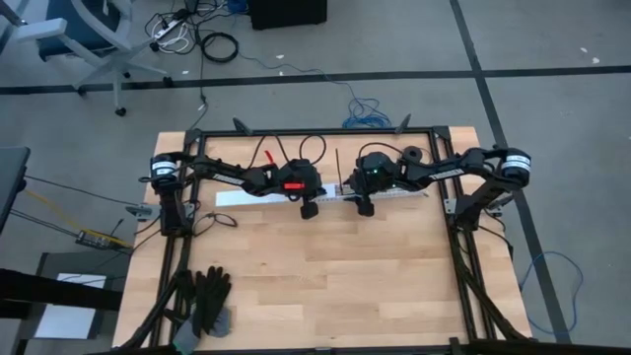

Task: Ziptie cables
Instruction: Close the white cable duct

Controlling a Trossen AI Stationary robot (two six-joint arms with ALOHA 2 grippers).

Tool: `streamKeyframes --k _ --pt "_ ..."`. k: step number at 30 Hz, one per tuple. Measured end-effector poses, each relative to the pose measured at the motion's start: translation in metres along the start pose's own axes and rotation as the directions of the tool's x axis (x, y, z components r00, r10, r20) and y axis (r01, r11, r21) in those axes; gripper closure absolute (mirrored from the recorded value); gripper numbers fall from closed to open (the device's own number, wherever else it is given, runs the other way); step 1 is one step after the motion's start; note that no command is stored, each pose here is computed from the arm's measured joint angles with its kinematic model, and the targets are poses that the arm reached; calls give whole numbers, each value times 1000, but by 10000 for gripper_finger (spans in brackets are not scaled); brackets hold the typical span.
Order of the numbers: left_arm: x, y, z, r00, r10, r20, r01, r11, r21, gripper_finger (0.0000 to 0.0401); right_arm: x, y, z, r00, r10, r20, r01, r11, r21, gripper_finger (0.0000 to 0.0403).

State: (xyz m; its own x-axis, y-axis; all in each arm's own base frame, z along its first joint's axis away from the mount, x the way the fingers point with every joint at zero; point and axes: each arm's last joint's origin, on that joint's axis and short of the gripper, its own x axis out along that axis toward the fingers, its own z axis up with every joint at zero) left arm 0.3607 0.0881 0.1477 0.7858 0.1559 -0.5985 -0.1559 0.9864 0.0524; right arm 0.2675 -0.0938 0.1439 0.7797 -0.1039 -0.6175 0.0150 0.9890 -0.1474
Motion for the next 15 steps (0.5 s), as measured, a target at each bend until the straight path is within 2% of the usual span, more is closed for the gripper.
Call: streamKeyframes --k 4,15 --pt "0 0 0 1000 1 0 -1 1000 0 401 2 -1 -3 999 -21 -25 20 999 -39 159" --pt "0 2 -1 1000 10 -7 -10 1000 -3 401 2 -6 9 997 -66 40 69 995 -73 166"
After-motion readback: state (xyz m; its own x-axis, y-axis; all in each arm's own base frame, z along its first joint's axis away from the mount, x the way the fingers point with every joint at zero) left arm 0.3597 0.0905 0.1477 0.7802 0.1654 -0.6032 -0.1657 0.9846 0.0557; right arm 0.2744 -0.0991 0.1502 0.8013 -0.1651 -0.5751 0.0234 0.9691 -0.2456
